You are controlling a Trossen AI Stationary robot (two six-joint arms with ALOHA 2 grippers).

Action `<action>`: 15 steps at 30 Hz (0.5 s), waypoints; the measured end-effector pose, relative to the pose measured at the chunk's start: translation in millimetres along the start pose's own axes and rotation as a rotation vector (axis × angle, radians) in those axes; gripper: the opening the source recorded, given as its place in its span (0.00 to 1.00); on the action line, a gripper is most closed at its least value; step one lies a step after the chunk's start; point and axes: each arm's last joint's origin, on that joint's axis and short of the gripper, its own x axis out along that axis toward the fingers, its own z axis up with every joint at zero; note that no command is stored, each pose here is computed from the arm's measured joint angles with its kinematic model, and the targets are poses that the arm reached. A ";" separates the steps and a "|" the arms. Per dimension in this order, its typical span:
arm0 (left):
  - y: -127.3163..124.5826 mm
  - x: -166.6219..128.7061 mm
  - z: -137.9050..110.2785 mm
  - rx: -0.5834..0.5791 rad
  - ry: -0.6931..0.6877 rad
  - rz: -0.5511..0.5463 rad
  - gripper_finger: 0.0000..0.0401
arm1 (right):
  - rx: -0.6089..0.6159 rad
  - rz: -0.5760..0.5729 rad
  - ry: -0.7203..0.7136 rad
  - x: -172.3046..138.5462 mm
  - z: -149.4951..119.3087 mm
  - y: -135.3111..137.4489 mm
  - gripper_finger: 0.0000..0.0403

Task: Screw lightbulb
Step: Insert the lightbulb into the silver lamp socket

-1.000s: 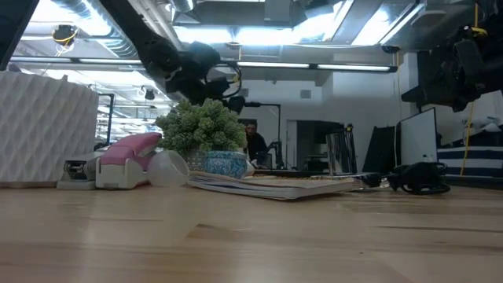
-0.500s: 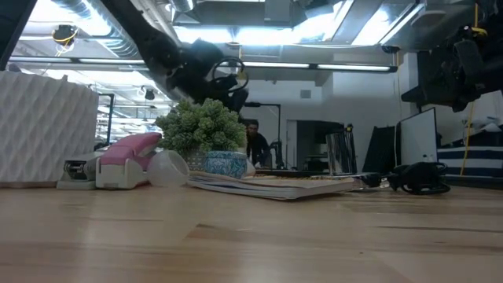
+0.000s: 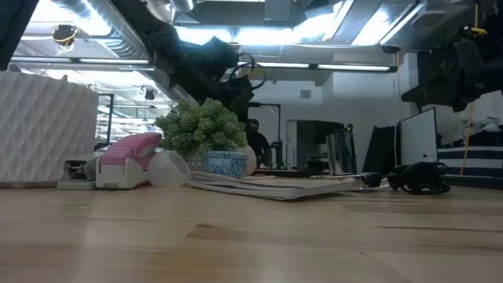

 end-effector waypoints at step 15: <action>6.8 -14.2 31.7 -0.075 -0.274 0.205 0.12 | 0.000 0.051 0.013 0.0 -0.4 1.5 0.01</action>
